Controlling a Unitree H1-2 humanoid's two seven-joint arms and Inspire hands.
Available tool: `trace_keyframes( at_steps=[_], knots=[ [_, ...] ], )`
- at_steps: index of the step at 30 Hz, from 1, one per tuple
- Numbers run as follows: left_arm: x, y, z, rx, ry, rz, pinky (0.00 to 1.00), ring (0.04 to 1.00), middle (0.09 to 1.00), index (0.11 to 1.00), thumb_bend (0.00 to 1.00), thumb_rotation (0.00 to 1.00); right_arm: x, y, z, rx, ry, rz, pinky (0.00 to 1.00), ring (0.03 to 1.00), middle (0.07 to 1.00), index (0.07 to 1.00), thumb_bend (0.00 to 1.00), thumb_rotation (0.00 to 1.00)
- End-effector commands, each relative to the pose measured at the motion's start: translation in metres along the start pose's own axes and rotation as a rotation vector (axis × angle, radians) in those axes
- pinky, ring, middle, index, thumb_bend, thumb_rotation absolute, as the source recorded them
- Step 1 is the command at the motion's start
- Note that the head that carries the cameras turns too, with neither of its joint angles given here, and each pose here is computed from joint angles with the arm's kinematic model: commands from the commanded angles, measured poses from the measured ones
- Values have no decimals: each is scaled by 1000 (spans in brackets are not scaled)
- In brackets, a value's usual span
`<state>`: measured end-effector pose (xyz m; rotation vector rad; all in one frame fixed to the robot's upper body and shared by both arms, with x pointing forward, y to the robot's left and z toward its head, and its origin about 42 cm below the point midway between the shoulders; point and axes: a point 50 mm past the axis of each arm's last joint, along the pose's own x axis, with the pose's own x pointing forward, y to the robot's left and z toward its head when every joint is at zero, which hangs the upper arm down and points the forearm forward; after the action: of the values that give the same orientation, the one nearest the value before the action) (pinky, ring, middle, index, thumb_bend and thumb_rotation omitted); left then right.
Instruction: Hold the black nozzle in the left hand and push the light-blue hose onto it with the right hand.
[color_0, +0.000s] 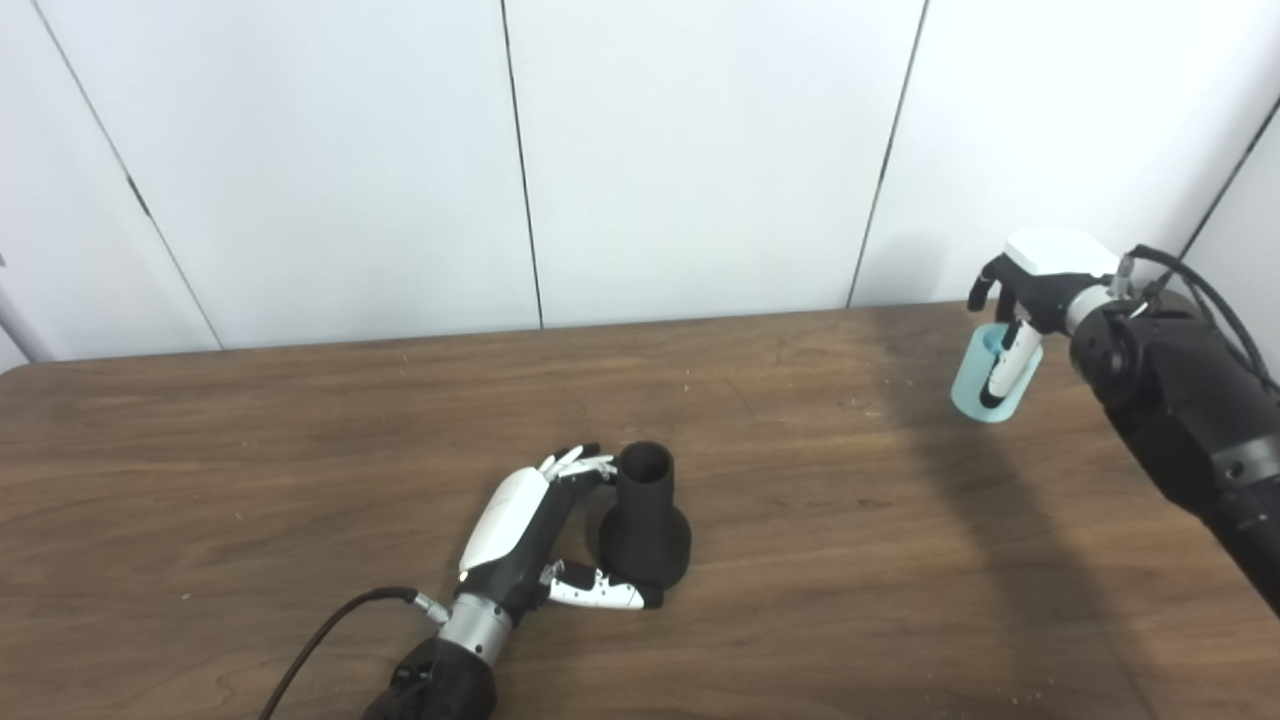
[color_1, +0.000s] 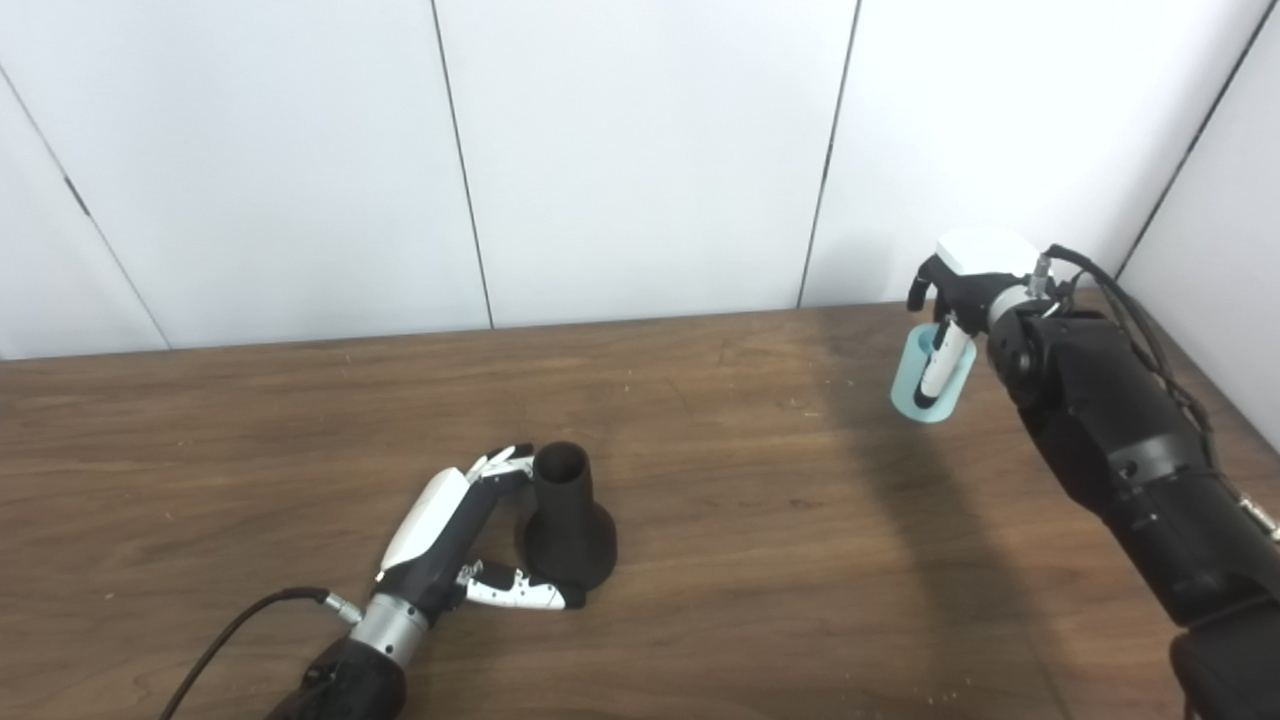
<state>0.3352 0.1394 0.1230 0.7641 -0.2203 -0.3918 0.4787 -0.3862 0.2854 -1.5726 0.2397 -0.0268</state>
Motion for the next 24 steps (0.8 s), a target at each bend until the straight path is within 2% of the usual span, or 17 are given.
trace_keyframes(
  at_steps=[1, 7, 8, 10, 11, 14, 17, 24],
  knots=[
    [-19, -26, -17, 18, 90, -98, 1000, 942, 808, 484, 522, 74, 1, -33, -2, -4, -5, -109, 235, 321, 465, 647, 917, 40],
    [-19, -26, -17, 24, 89, -104, 1000, 942, 808, 484, 522, 73, 1, -34, -2, -18, -6, -107, 247, 342, 467, 623, 896, 55],
    [-19, -26, -17, 24, 89, -104, 1000, 942, 808, 484, 522, 73, 0, -34, -2, -20, -6, -107, 260, 353, 474, 620, 705, 22],
    [-19, -26, -18, 26, 89, -104, 1000, 942, 808, 484, 522, 73, 0, -33, -2, -26, -8, -105, 273, 363, 478, 611, 607, 5],
    [-19, -26, -18, 26, 89, -104, 1000, 942, 808, 484, 522, 73, 0, -33, -3, -28, -9, -104, 282, 370, 480, 540, 563, 2],
    [-18, -25, -17, 27, 92, -106, 1000, 942, 808, 484, 522, 73, 0, -33, -3, -30, -13, -99, 281, 364, 480, 494, 535, 0],
    [-18, -25, -17, 26, 92, -106, 1000, 942, 808, 484, 522, 73, -1, -33, -3, -30, -14, -96, 281, 366, 427, 524, 526, 0],
    [-18, -25, -17, 22, 91, -103, 1000, 942, 808, 484, 521, 73, -4, -37, 0, -27, -19, -84, 232, 302, 425, 529, 524, 0]
  ],
)
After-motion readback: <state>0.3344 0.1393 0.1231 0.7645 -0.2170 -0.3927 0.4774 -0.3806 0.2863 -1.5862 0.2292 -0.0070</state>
